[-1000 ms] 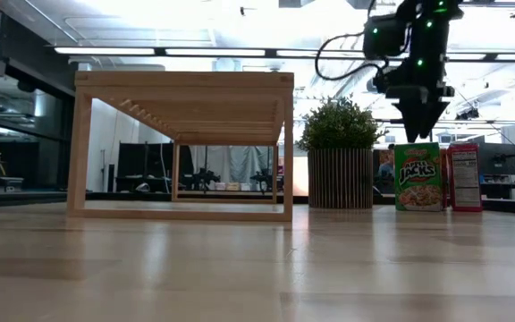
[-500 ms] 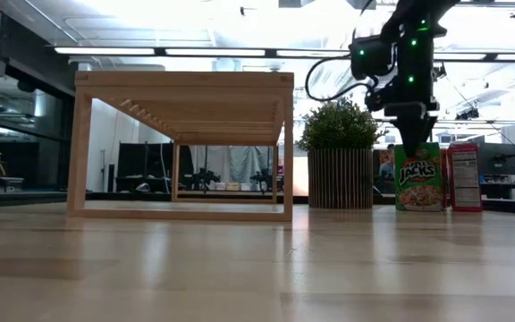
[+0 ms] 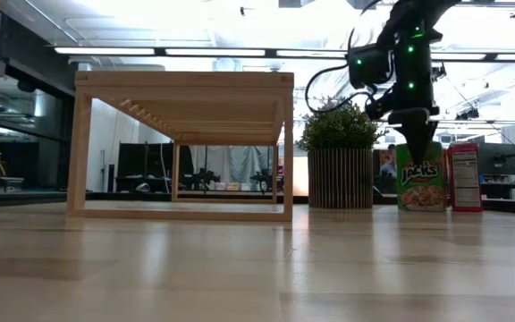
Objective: Stack cereal on shelf
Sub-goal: Put the green cereal box on the shelf aligned with the other green cereal box
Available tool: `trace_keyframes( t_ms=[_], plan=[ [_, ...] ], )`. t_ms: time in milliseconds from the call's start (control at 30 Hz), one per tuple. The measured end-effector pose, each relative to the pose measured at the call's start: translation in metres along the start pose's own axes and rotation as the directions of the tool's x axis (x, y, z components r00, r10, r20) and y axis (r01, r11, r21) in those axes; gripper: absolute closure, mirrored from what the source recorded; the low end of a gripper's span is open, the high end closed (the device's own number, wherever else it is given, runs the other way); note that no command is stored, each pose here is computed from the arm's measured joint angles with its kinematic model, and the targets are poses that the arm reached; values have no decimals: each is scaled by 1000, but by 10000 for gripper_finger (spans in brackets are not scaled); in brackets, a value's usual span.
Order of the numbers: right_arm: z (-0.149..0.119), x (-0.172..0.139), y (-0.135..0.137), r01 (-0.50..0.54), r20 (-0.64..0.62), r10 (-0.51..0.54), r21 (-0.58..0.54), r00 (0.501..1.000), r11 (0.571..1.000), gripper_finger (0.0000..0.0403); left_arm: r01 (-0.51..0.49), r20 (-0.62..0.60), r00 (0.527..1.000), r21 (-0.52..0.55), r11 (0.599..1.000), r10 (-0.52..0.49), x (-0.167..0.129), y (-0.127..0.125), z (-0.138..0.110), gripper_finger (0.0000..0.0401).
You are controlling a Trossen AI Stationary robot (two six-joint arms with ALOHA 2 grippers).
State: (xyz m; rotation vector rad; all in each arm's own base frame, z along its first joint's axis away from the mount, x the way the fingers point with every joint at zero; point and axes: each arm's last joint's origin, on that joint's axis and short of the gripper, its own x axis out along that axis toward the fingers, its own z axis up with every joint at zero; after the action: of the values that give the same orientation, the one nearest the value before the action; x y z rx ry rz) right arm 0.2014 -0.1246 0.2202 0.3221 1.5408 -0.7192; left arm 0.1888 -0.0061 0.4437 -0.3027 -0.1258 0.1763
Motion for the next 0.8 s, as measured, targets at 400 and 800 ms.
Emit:
trace_keyframes(
  t_ms=[400, 800],
  plan=[
    [-39, -36, 4, -401, -116, 401, 30, 909, 916, 287, 0, 0, 1000, 1, 1000, 0, 0, 0, 0, 401],
    [-48, -223, 27, -732, 437, 758, -272, 485, 625, 288, 5, 15, 1000, -1, 1000, -5, -2, 0, 2, 401]
  ],
)
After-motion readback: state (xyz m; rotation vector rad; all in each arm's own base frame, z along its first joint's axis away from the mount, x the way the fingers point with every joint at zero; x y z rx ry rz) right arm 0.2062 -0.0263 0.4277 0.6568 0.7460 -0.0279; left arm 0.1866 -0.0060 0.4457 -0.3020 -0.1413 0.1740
